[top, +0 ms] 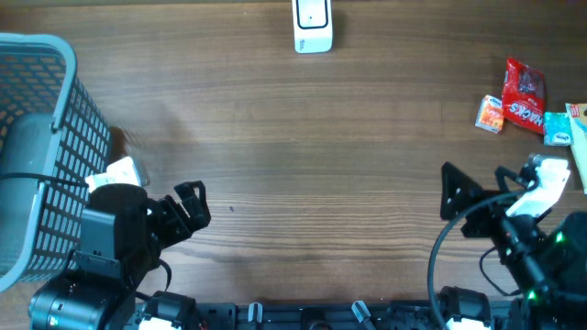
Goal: Scan the item barcode
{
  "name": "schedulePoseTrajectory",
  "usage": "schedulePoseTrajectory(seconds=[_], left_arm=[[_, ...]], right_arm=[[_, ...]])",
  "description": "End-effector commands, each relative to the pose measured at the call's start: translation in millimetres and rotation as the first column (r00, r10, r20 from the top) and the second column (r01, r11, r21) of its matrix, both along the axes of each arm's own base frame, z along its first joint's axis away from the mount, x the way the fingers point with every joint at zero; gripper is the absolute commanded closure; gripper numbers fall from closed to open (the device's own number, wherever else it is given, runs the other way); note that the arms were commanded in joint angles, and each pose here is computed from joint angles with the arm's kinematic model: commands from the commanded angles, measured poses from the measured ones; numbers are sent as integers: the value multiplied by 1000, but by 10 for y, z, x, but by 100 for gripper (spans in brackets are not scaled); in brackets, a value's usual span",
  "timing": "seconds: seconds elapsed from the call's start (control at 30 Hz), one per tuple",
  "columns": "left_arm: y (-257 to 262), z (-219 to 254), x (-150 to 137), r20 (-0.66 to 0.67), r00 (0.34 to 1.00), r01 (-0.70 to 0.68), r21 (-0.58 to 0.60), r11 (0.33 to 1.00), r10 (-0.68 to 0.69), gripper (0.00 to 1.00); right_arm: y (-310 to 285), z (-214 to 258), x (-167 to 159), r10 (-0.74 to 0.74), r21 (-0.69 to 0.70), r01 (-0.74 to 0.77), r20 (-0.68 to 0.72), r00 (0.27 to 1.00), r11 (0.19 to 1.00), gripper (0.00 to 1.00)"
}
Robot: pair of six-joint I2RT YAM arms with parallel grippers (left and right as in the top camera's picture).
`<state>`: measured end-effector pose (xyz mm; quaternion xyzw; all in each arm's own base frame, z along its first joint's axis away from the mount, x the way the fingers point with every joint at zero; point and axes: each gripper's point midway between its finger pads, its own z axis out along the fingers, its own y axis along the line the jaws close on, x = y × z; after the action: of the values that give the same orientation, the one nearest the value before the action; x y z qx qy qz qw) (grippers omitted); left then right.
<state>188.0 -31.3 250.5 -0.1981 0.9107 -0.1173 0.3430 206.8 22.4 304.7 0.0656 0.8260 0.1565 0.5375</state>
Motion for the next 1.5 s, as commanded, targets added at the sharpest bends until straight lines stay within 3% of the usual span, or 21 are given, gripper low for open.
schedulePoseTrajectory(seconds=[0.0,0.1,0.3,0.53,0.73,0.83,0.93,1.17,1.47], left_arm=[[36,-16,10,1,1000,-4,23,1000,4,0],[36,-16,10,1,1000,-4,23,1000,4,0],[36,-16,10,1,1000,-4,23,1000,4,0],[36,-16,10,1,1000,-4,23,1000,4,0],[36,-16,10,1,1000,-4,23,1000,4,0],[36,-16,10,1,1000,-4,23,1000,4,0],[36,-16,10,1,1000,-4,23,1000,4,0],[36,-16,10,1,1000,-4,23,1000,4,0],[36,-16,10,1,1000,-4,23,1000,4,0]], right_arm=[[124,212,-216,54,-74,-44,139,989,996,0],[199,110,-287,93,-86,-75,235,968,994,0],[315,-306,-124,149,-103,-116,423,894,988,0],[316,-658,140,192,-231,-91,466,864,969,0],[282,-946,305,167,-229,-49,531,831,972,1],[256,-966,318,154,-228,-34,531,833,973,0],[139,-1287,368,93,-227,4,415,905,974,0],[107,-1279,374,75,-227,24,417,906,974,0],[-189,-1294,399,-55,-224,160,412,910,961,0]])
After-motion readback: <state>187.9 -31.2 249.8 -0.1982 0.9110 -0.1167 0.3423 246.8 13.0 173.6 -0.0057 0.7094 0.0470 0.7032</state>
